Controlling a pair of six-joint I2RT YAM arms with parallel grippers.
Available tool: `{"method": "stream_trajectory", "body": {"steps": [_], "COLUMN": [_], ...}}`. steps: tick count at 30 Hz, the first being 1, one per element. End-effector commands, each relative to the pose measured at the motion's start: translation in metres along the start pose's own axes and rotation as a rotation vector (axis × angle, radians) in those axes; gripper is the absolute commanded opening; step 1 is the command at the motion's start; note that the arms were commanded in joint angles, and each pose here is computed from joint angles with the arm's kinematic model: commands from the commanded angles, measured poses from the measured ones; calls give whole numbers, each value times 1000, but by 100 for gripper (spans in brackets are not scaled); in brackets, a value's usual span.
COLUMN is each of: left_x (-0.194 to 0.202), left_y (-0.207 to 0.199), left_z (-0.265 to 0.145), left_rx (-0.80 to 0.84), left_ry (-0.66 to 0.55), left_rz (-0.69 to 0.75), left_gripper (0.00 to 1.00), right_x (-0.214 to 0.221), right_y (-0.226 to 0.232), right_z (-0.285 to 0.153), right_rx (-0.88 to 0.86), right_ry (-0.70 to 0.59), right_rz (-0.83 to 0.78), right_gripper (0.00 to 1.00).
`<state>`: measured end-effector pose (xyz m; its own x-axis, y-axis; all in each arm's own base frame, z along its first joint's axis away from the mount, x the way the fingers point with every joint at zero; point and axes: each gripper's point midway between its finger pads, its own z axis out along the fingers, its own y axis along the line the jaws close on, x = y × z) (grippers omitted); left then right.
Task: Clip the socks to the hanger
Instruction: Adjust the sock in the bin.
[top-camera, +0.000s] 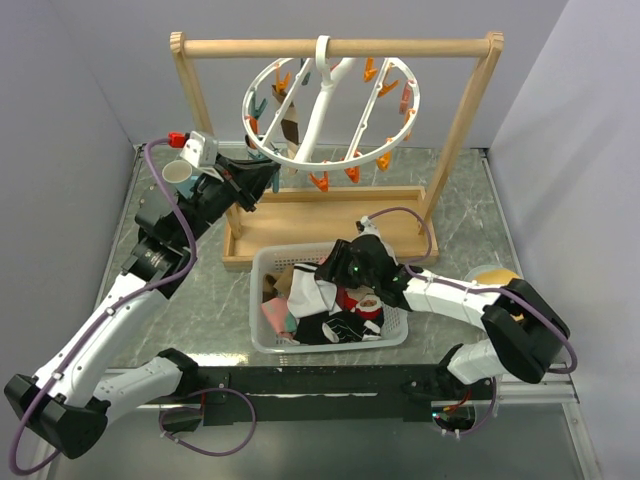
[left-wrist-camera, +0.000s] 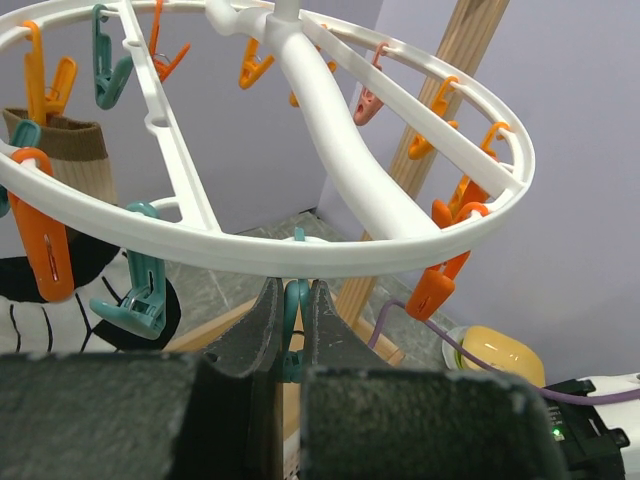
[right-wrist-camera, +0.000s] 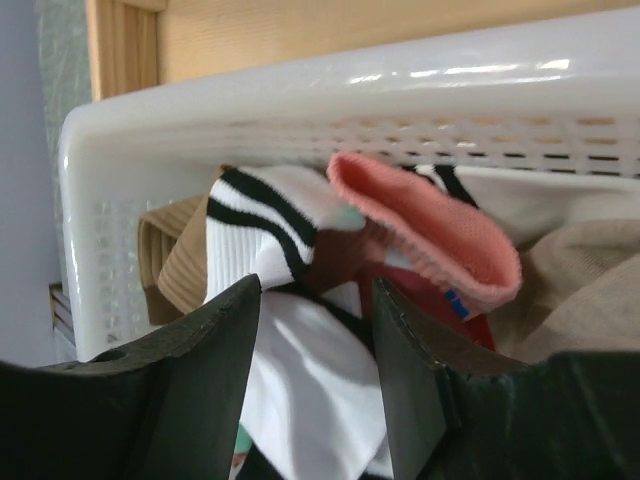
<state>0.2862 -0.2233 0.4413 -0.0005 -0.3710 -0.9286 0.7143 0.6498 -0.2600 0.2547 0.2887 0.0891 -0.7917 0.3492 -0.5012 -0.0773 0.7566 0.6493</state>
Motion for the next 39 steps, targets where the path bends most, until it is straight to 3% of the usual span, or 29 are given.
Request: {"method": "stream_trajectory", "body": {"steps": [1, 17, 39], "left_x": [12, 11, 10], "left_y": [-6, -9, -10], "left_z": [-11, -15, -17], "left_rx": [27, 36, 38], "left_ry": [48, 40, 32], "left_rz": [-23, -30, -37], "left_gripper": [1, 1, 1], "right_x": [-28, -22, -17], "right_y": [34, 42, 24], "right_z": [3, 8, -4], "right_rx": [-92, -111, -62], "right_ry": [-76, -21, -22], "right_rz": [47, 73, 65], "right_gripper": [54, 47, 47]}}
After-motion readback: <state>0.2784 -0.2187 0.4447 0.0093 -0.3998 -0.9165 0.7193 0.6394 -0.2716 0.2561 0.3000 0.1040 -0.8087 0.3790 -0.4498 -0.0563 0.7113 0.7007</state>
